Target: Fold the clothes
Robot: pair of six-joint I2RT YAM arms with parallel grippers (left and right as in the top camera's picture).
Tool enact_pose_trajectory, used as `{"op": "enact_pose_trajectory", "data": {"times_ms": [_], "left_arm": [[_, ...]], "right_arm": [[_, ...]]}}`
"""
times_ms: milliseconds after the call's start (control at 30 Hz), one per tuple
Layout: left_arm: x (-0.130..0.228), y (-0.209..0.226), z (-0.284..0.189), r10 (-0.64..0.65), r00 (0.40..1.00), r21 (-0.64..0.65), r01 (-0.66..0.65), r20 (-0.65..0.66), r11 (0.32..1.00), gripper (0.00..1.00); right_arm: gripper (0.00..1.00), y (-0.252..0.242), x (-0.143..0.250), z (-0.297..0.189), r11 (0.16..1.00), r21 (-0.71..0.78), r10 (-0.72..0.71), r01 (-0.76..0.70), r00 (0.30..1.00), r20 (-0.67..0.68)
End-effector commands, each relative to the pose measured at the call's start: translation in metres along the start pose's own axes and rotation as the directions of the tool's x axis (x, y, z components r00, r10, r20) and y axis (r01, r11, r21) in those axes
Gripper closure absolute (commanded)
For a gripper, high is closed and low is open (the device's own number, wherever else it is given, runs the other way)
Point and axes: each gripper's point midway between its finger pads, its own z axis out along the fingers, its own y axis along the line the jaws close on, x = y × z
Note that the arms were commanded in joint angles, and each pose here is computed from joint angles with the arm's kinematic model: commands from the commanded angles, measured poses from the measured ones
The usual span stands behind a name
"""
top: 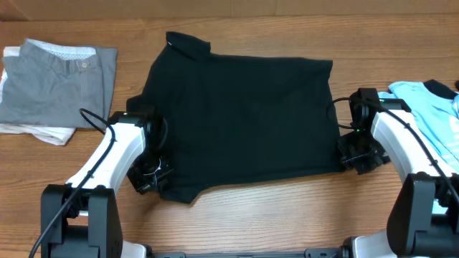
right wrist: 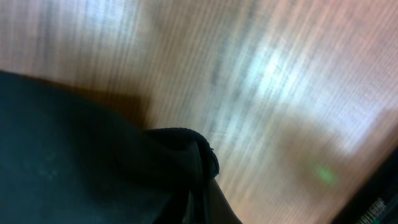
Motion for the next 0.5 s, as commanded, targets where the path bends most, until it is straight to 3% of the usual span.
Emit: {"op": "enact_pose_trajectory", "data": {"times_ms": [0,200,367,400,433,467], "left_arm": [[0.003,0.015,-0.002,-0.011,1.000,-0.060,0.012,0.006,0.998,0.96],[0.011,0.040,-0.006,-0.060,0.998,-0.178,0.060,0.007,0.982,0.96],[0.009,0.040,-0.009,-0.077,0.996,-0.168,0.082,0.036,0.982,0.96],[0.007,0.038,-0.009,-0.076,0.996,-0.160,0.082,0.044,0.984,0.96],[0.005,0.036,-0.008,-0.072,0.996,-0.150,0.079,0.051,0.986,0.93],[0.003,0.035,-0.008,-0.072,0.996,-0.144,0.079,0.056,0.986,0.80]], "right_arm": [[0.96,-0.011,-0.006,-0.003,0.997,0.024,0.070,-0.071,0.997,0.041],[0.96,-0.025,0.001,0.005,0.993,0.053,0.106,-0.107,0.994,0.030],[0.96,-0.022,0.001,0.002,0.994,0.021,0.107,-0.108,0.993,0.039],[0.91,-0.019,-0.001,0.003,0.995,0.006,0.099,-0.099,0.994,0.043],[0.80,-0.015,-0.003,0.002,0.997,-0.010,0.082,-0.082,0.995,0.049],[0.61,-0.010,-0.005,0.002,0.998,-0.027,0.065,-0.064,0.996,0.055]]}}
